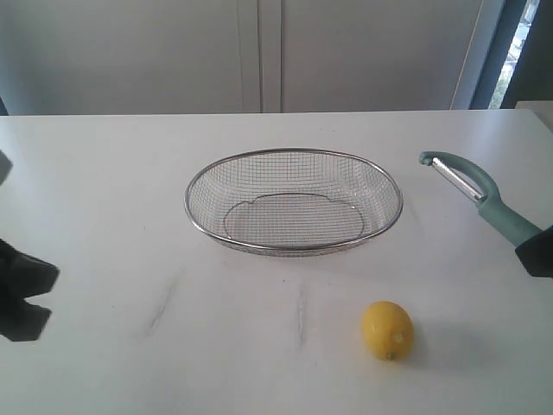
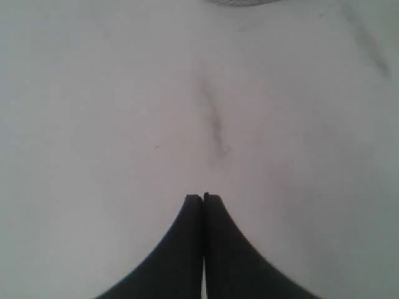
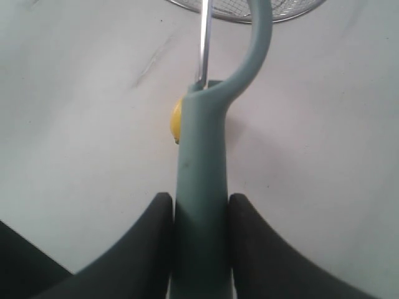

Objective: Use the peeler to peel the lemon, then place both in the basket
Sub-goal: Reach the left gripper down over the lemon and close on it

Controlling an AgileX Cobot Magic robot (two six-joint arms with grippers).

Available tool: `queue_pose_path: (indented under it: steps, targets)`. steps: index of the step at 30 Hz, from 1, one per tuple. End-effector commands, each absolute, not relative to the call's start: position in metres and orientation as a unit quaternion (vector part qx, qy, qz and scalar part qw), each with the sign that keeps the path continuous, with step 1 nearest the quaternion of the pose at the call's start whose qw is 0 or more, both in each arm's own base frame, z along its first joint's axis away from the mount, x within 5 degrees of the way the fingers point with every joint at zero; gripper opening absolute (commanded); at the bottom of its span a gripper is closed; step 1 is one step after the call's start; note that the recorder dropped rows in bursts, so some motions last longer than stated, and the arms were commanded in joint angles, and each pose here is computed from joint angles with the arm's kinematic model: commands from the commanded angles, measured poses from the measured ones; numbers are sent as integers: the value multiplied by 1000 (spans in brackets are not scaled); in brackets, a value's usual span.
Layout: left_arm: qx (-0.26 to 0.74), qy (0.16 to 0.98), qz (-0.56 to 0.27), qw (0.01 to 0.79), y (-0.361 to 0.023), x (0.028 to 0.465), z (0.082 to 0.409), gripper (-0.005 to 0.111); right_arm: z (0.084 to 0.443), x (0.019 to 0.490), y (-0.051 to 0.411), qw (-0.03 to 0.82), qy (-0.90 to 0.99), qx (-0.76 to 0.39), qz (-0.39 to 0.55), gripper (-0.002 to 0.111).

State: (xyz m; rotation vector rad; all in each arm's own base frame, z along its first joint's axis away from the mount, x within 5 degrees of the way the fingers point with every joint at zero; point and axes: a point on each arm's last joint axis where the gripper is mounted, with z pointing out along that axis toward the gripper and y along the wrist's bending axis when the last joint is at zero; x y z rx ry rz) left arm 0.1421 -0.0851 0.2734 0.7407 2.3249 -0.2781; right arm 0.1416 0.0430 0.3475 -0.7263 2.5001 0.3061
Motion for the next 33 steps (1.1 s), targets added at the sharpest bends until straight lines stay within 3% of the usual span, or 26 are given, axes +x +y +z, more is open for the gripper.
queue_pose_path:
  steps: [1, 11, 19, 25, 33]
  targets:
    - [327, 876, -166, 314, -121, 141, 271, 0, 349, 140, 42, 264, 921, -263, 114, 0]
    - [448, 835, -207, 245, -228, 146, 271, 0, 349, 140, 42, 264, 921, -263, 114, 0]
    - [434, 849, -209, 218, -306, 163, 279, 0, 349, 140, 42, 264, 921, -263, 114, 0]
    - [428, 857, -210, 199, -339, 170, 276, 0, 349, 140, 42, 264, 921, -263, 114, 0]
    - [351, 892, -222, 176, -352, 177, 254, 0, 349, 140, 42, 264, 921, -263, 114, 0]
